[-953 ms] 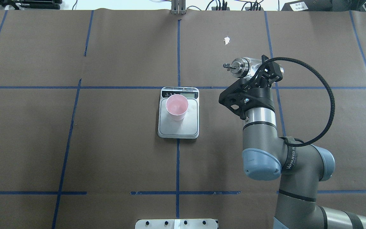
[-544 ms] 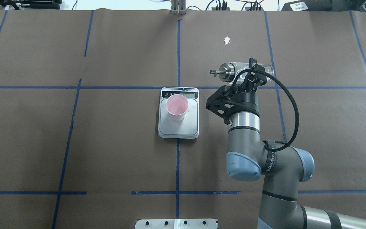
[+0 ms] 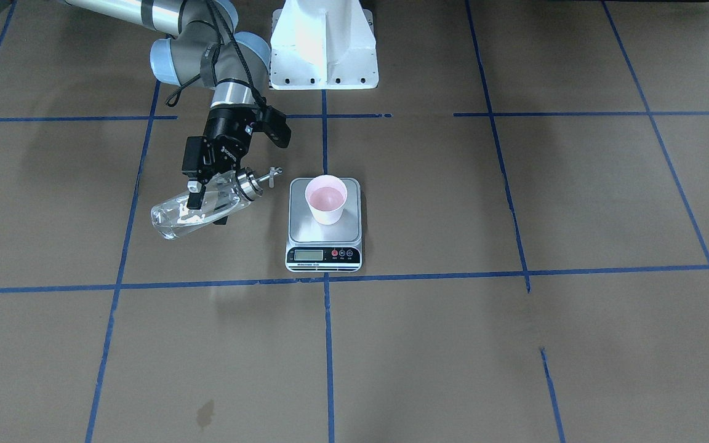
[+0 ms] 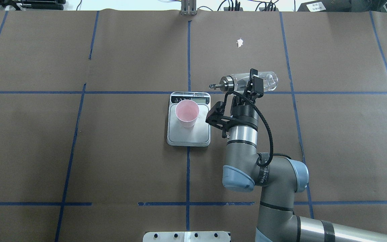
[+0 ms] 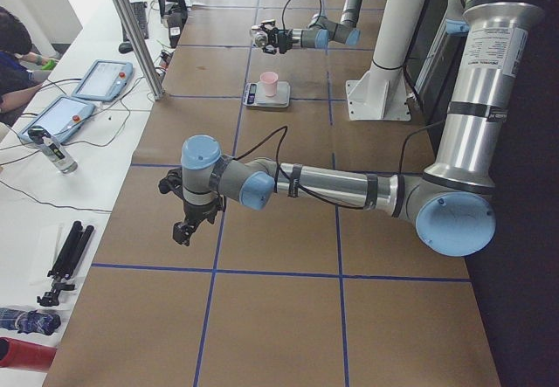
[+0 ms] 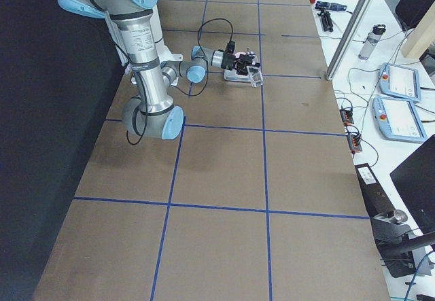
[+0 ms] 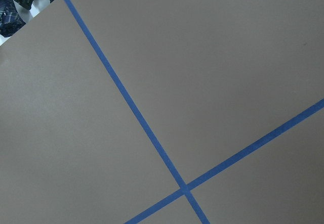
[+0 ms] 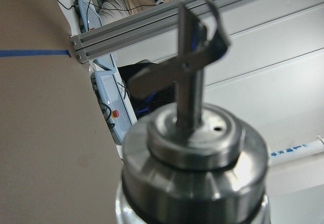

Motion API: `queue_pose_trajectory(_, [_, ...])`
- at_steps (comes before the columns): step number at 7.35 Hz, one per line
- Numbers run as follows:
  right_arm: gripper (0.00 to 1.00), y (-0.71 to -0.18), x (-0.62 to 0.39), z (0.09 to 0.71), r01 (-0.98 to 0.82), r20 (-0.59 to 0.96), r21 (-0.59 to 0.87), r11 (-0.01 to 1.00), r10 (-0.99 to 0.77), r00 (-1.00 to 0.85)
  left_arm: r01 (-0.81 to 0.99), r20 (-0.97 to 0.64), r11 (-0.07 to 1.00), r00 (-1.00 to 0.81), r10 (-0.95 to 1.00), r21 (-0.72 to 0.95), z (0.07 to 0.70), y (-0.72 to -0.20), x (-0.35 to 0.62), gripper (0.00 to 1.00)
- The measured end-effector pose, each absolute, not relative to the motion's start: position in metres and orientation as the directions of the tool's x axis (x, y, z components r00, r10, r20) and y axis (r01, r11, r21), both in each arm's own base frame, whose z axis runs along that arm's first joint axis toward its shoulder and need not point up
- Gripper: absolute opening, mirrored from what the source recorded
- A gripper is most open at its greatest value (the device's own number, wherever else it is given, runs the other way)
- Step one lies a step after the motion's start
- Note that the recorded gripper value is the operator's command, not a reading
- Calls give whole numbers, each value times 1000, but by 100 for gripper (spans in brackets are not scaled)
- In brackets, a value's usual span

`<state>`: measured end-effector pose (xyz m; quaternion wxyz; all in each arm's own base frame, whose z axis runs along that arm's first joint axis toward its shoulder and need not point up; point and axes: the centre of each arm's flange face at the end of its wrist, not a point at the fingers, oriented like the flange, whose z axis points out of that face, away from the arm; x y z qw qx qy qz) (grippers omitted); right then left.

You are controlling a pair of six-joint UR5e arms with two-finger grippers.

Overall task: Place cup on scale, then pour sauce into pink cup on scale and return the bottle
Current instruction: 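Tilt the bottle spout down over the pink cup with the right gripper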

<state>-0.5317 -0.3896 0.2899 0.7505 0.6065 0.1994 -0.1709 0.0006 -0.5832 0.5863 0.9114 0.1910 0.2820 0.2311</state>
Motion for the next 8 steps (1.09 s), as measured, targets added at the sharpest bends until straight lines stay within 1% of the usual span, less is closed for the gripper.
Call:
queue_pose_trajectory(4, [0, -387, -547, 291, 668, -684, 720, 189, 35, 728, -303, -436, 835, 743, 509, 458, 598, -585, -7, 100])
queue_pose_trajectory(8, [0, -386, -551, 289, 753, -775, 629, 193, 68, 629, -299, -439, 842, 747, 500, 449, 605, -585, -11, 100])
